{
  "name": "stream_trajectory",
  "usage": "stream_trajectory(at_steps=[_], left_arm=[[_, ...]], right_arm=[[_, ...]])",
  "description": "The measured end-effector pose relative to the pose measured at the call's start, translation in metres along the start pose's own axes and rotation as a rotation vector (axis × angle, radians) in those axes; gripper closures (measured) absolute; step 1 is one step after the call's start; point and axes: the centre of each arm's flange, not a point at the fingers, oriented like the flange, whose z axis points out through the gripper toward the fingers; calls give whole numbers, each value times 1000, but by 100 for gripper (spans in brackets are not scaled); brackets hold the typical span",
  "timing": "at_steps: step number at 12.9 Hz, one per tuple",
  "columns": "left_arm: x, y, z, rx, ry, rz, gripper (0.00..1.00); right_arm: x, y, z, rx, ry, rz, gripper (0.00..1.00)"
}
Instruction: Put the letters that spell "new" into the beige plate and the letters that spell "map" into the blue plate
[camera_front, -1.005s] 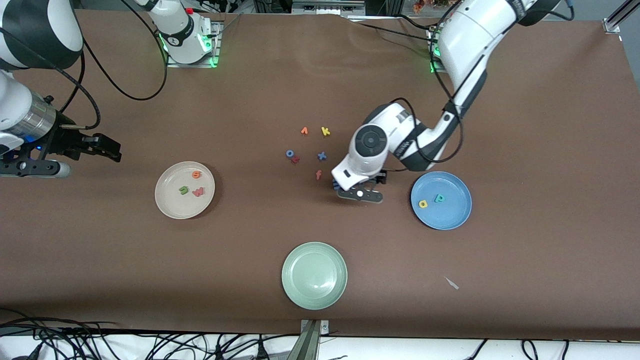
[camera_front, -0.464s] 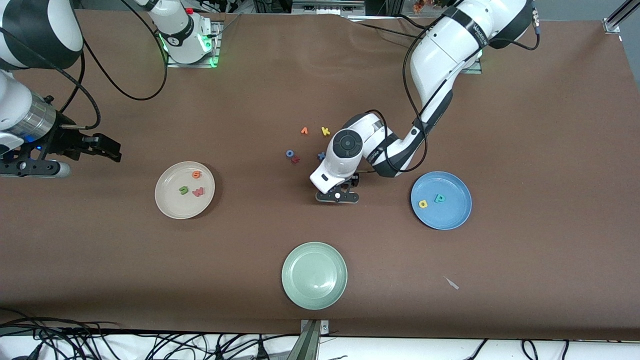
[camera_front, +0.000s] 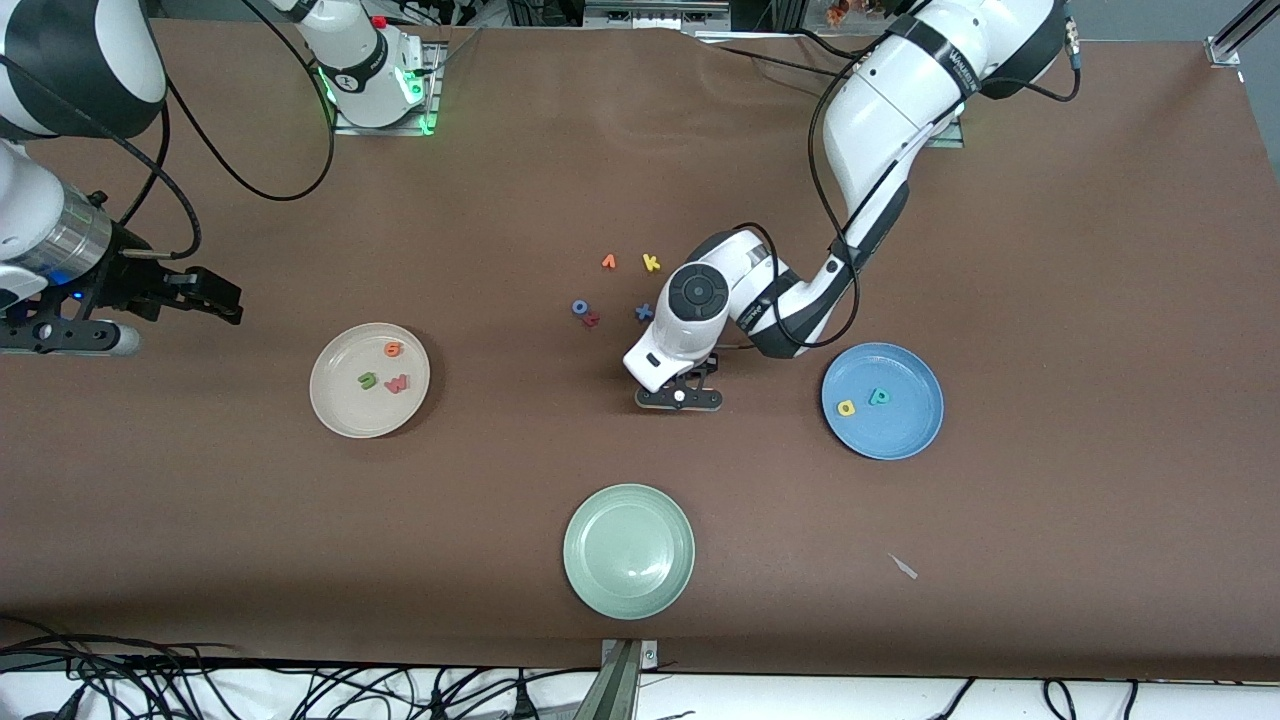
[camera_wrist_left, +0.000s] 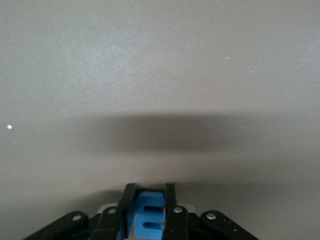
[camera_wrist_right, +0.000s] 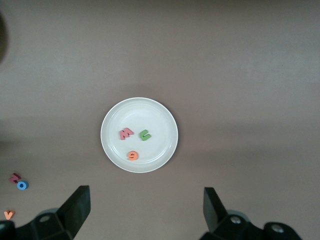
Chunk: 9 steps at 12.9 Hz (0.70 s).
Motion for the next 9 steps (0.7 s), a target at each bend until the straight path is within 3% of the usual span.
stream_trajectory(at_steps=[5,9], left_arm=[[0,-4,-5,36,-26,5,72],[40,-74,-82,140,-91,155,72]], right_arm=[[0,-1,0,0,0,-1,0],[0,-1,0,0,0,-1,0]])
